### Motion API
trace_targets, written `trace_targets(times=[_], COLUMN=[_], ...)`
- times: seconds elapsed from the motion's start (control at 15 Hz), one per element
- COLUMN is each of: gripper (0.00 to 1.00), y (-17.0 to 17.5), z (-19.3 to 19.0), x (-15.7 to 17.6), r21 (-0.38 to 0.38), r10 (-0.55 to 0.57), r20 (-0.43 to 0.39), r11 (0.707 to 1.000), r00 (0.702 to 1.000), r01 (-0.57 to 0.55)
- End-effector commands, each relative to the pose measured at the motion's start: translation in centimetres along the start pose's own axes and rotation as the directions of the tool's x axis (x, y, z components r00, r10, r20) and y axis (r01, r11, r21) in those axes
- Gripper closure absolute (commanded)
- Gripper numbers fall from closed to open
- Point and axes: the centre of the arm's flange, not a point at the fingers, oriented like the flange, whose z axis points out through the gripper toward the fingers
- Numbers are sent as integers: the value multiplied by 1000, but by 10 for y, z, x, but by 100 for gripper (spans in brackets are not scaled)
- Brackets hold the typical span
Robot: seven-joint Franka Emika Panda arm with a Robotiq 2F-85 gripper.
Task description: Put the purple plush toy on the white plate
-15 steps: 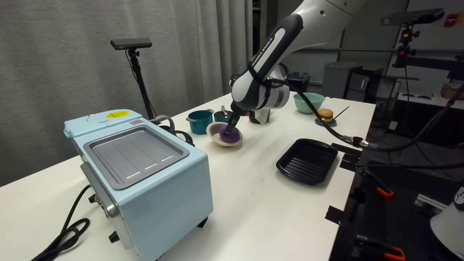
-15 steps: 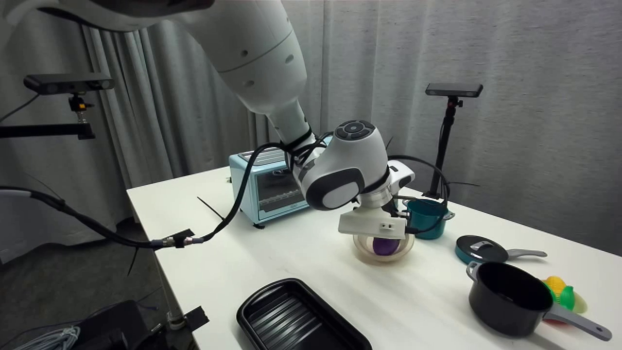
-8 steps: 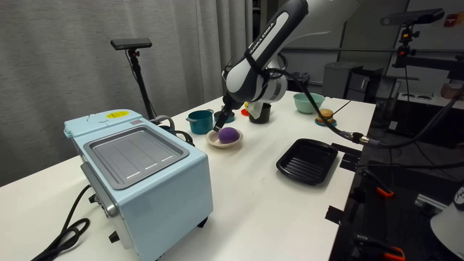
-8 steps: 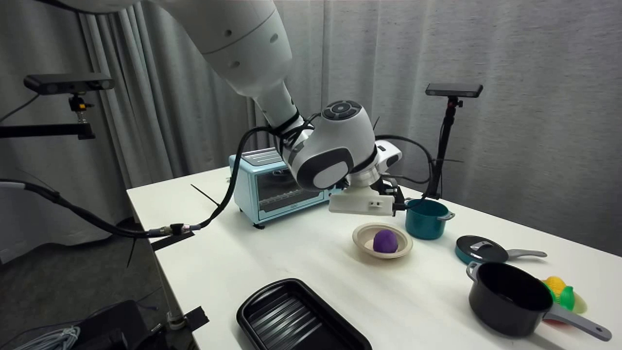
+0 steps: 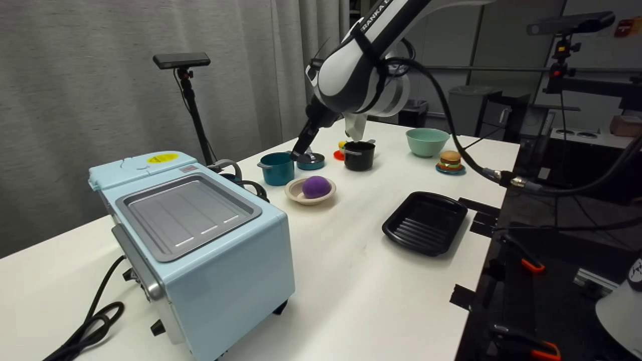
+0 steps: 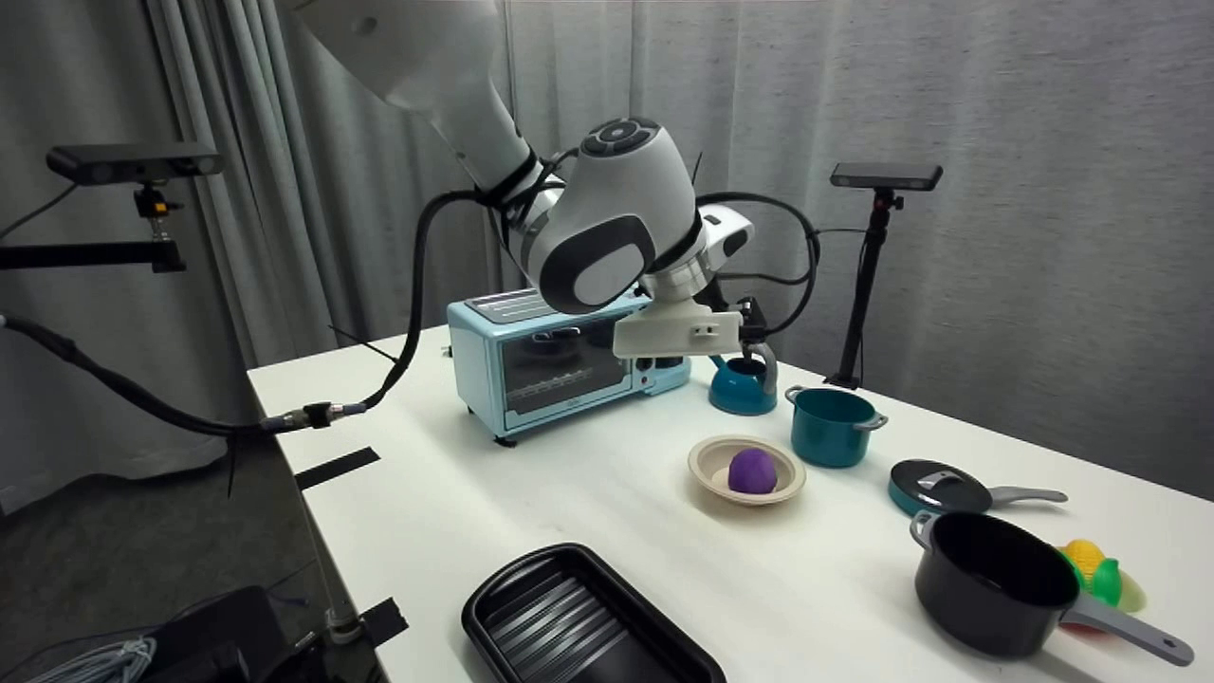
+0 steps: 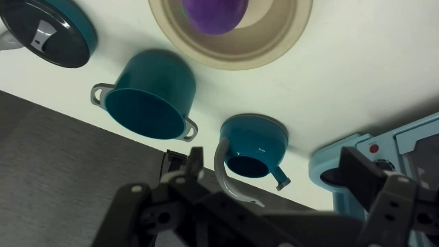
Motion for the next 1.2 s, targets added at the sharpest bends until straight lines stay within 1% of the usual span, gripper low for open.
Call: trace_targets(times=[0.0, 0.2, 1.13], gripper=[0, 0, 0], y=[0, -1, -1], z=[-7, -16, -15], x=[0, -3, -5], r21=[-4, -7, -6], r10=[1, 1, 1], r20=[-3, -2, 2], r11=[1000, 1000, 1000], r00=[1000, 1000, 1000], r01=[-1, -1, -1])
